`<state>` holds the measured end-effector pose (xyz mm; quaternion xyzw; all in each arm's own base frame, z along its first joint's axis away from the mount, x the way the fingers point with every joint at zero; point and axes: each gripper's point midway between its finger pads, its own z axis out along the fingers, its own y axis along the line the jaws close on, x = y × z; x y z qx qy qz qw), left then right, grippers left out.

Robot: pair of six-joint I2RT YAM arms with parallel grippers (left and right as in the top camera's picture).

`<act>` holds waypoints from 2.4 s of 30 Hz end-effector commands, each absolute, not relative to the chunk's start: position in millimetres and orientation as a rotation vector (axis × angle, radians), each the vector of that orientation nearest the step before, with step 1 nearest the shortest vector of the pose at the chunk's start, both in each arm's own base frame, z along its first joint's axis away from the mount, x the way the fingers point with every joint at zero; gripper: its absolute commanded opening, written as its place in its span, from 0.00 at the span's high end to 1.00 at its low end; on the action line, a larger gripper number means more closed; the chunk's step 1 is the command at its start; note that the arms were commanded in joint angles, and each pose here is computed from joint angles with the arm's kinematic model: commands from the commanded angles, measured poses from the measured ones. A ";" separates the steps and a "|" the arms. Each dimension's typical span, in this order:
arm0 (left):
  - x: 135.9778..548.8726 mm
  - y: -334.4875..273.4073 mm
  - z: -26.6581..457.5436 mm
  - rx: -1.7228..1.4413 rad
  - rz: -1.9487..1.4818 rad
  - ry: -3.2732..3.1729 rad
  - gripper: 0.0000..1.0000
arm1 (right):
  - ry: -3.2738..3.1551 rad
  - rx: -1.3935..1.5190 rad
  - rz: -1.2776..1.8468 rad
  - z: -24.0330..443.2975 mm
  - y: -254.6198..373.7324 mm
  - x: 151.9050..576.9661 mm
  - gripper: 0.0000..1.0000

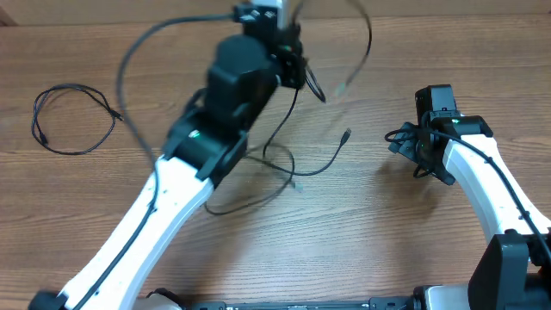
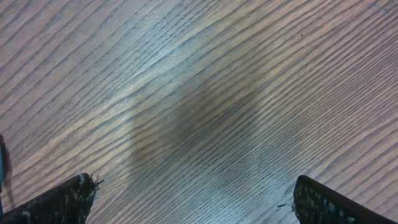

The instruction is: Untangle cables

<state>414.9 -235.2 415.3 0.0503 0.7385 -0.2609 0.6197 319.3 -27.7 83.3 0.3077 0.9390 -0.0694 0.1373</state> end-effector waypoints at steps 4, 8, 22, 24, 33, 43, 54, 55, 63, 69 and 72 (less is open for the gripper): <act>392.3 -190.2 496.4 0.056 -0.585 1.476 0.96 | 2.704 0.893 -0.218 85.5 -32.3 318.8 0.00; 394.4 -175.0 498.9 0.045 -0.543 1.471 0.96 | 2.704 0.893 -0.218 85.5 -32.3 318.8 0.00; 342.3 -178.9 593.5 0.153 -0.737 1.094 0.96 | 2.704 0.893 -0.218 85.5 -32.3 318.8 0.00; 328.3 -174.7 610.2 0.155 -0.760 1.025 0.96 | 2.704 0.893 -0.218 85.5 -32.3 318.8 0.00; 356.0 -190.2 528.2 0.170 -0.738 1.401 0.96 | 2.704 0.893 -0.218 85.5 -32.3 318.8 0.00; 383.6 -205.4 308.2 0.018 -0.667 2.237 0.96 | 2.704 0.893 -0.218 85.5 -32.3 318.8 0.00; 377.7 -194.4 150.4 0.055 -0.373 2.740 0.96 | 2.704 0.893 -0.218 85.5 -32.3 318.8 0.00; 379.2 -189.3 142.2 0.053 -0.321 2.756 0.96 | 2.704 0.893 -0.218 85.5 -32.3 318.8 0.00; 391.4 -166.0 86.1 0.073 -0.044 2.834 0.96 | 2.704 0.893 -0.218 85.5 -32.3 318.8 0.00; 386.0 -162.7 62.7 0.210 0.019 2.893 0.86 | 2.704 0.893 -0.218 85.5 -32.3 318.8 0.00; 384.5 -155.1 59.7 0.206 0.077 2.903 0.75 | 2.704 0.893 -0.218 85.5 -32.3 318.8 0.00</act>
